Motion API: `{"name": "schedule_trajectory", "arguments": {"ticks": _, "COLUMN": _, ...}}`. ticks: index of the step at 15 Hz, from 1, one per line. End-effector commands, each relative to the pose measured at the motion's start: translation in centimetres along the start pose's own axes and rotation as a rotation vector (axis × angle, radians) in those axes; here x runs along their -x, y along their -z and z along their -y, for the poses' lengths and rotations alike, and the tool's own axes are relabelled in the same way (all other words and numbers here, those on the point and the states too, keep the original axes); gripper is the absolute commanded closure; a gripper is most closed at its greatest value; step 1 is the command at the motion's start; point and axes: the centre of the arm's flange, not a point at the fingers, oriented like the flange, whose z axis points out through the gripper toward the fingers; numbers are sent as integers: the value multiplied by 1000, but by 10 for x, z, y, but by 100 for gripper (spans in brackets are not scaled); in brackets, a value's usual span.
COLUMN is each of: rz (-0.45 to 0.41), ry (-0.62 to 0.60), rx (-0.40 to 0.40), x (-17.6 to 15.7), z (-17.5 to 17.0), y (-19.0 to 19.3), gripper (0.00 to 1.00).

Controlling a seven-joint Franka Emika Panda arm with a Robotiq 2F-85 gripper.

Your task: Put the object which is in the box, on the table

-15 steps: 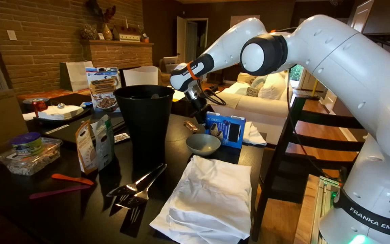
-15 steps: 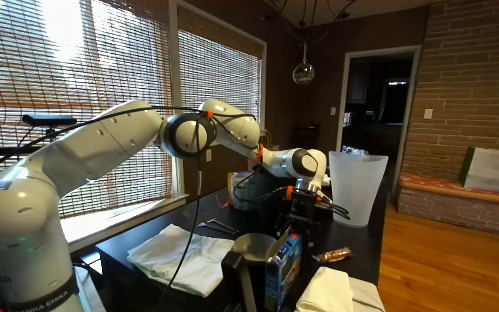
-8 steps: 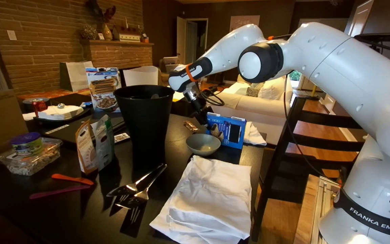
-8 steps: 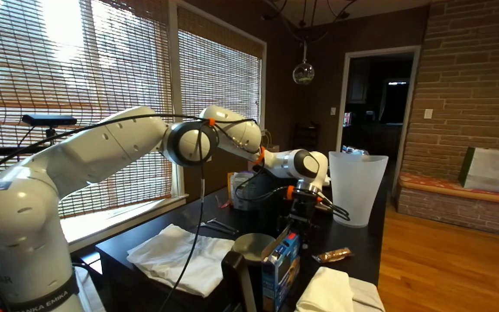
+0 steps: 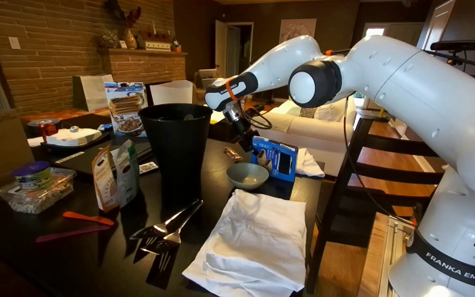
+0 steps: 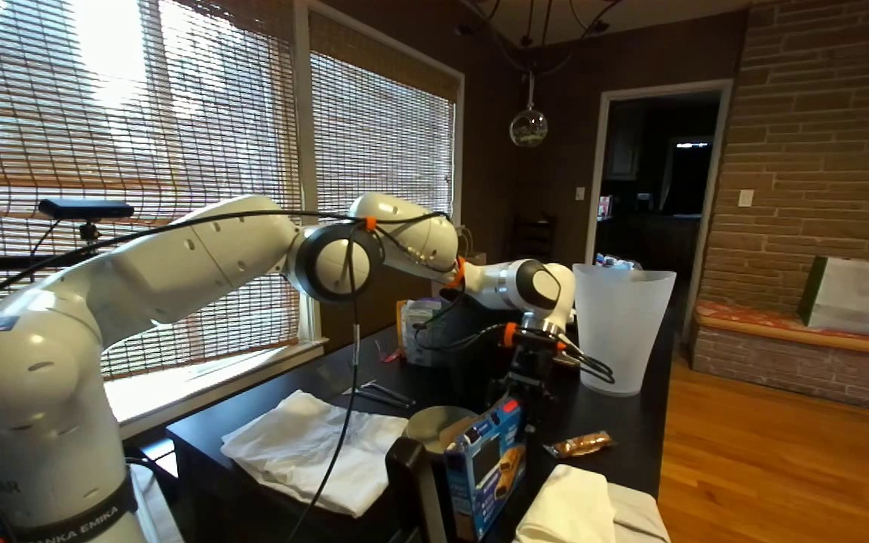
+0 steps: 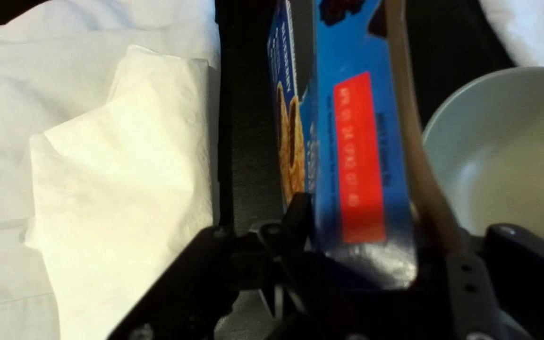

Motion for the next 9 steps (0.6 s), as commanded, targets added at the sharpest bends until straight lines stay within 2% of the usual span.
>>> {"name": "schedule_trajectory", "arguments": {"ticks": 1, "rz": -23, "ry": 7, "rx": -16, "x": -10, "z": -13, "y": 21, "gripper": 90}}
{"name": "schedule_trajectory", "arguments": {"ticks": 5, "rz": -86, "ry": 12, "rx": -12, "x": 8, "z": -15, "y": 44, "gripper": 91}}
{"name": "schedule_trajectory", "arguments": {"ticks": 9, "rz": -207, "ry": 55, "rx": -41, "x": 40, "z": -6, "y": 80, "gripper": 91}}
